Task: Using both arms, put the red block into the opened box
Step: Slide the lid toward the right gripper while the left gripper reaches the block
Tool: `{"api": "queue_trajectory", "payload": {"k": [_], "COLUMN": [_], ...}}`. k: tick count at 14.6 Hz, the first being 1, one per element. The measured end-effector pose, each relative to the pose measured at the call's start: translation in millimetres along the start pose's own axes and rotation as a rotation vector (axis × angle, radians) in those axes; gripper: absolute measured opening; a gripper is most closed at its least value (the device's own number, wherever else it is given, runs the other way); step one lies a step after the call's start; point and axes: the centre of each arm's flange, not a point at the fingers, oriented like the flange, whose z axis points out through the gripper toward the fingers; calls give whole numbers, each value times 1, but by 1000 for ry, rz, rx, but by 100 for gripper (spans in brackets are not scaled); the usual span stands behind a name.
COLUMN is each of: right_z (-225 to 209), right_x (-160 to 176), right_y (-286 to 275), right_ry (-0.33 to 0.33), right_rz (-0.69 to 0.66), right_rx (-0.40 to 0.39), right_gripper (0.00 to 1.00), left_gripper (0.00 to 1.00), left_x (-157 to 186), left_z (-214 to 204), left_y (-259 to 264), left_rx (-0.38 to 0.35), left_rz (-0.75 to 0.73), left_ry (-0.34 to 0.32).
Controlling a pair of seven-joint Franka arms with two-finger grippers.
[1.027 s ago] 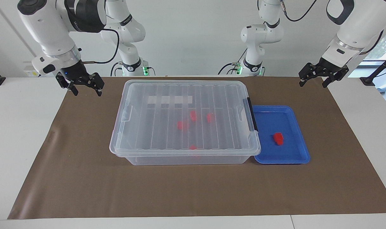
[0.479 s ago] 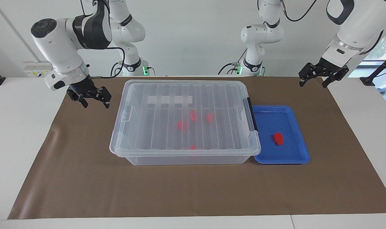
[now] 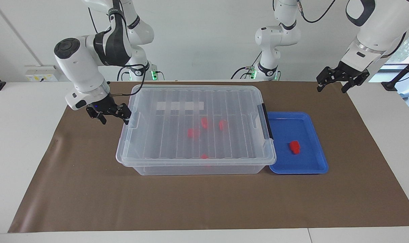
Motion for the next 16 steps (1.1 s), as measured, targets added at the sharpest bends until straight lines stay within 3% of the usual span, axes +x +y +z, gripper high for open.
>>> {"api": "queue_trajectory", "payload": {"k": [7,10,16], "right_z": [16,16,14], "right_x": [-4,-4,-2], "right_y": [2,5,20], "right_ry": [-5,-1,0], "right_rz": [-6,-29,-86], "right_rx": [-2,-40,-62], "right_gripper": [100,100,100], "left_gripper": [100,100,100], "left_x": [0,1,4], "left_z": [0,0,46], "left_y": [0,2,5], "left_rx": [0,1,9], "left_rz": [0,2,6], "left_ry": [-1,2,81]}}
